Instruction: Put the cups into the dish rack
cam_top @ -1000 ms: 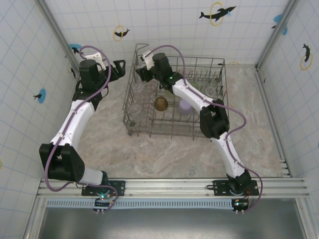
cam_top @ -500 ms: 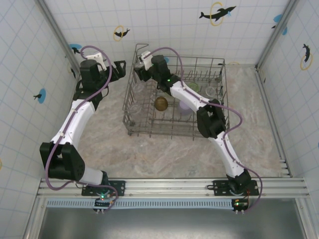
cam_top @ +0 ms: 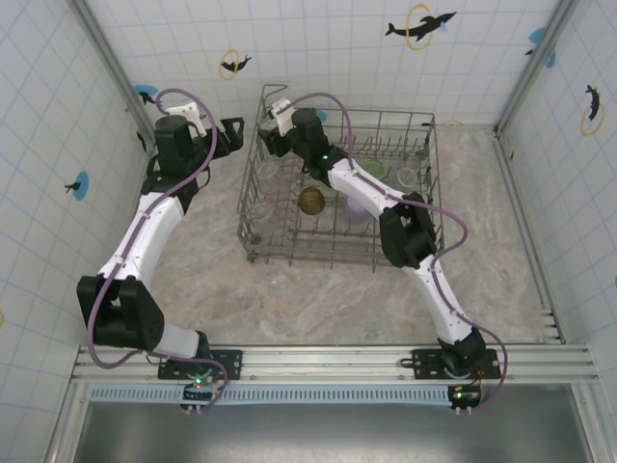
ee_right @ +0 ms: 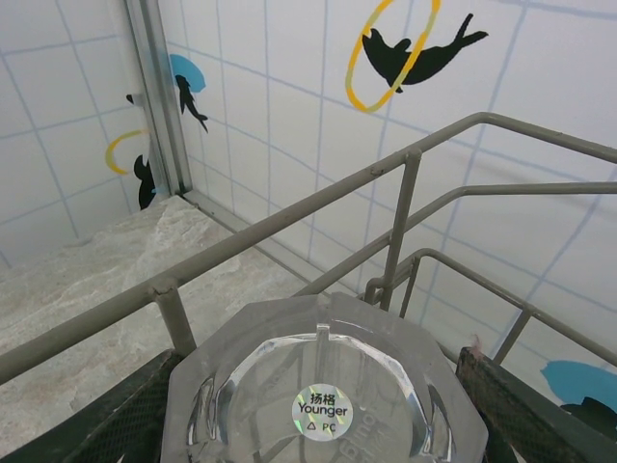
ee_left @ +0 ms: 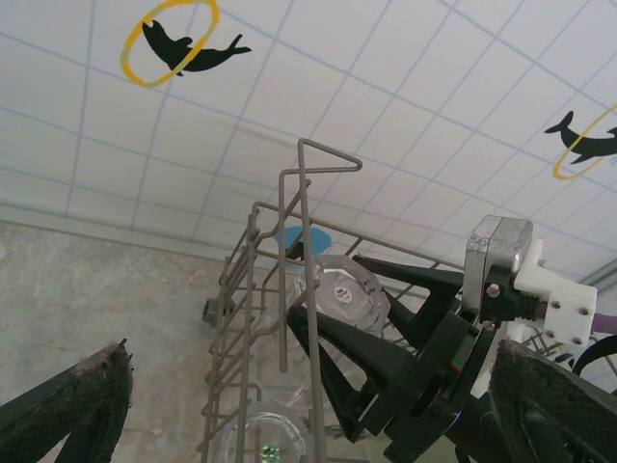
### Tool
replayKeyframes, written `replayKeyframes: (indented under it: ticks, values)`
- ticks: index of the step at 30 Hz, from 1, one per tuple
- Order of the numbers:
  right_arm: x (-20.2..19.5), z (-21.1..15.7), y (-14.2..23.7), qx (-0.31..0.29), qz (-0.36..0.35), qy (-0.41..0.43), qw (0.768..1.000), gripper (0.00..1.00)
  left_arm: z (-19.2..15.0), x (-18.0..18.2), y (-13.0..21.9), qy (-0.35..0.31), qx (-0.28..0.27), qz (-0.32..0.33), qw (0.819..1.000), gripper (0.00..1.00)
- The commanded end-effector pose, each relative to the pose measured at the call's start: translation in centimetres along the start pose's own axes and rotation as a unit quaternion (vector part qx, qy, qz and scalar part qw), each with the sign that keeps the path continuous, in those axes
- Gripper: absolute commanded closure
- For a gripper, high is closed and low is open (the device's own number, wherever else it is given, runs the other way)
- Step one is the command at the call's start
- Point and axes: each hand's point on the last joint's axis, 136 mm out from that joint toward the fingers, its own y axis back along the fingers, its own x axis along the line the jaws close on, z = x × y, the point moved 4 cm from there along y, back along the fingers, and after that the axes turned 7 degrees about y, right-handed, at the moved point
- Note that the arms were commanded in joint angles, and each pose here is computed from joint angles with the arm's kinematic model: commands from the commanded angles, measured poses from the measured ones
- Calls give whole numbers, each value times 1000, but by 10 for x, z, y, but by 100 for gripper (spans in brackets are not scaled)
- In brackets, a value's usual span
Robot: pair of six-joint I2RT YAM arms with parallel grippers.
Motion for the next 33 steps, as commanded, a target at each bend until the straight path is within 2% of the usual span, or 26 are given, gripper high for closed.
replayKeyframes:
  ticks: [1, 8, 16, 23, 30, 33]
  values:
    - [-14, -6, -4, -18, -41, 3, 999, 58, -2, 6, -3, -12, 1, 9, 1000, 3]
    - [-17, -25, -1, -13, -55, -1, 998, 61, -5, 9, -6, -13, 5, 13, 1000, 3]
    - [-20, -11, 24, -40, -63, 2, 997, 61, -6, 11, -7, -15, 6, 18, 1000, 3]
    - [-12, -18, 16, -36, -40, -7, 999, 61, -10, 13, -7, -14, 8, 18, 1000, 3]
    - [8, 6, 6, -69, -21, 6, 997, 60, -10, 13, -7, -13, 8, 18, 1000, 3]
    - [13, 0, -5, -64, -12, 0, 998, 60, -10, 13, -7, -13, 8, 19, 1000, 3]
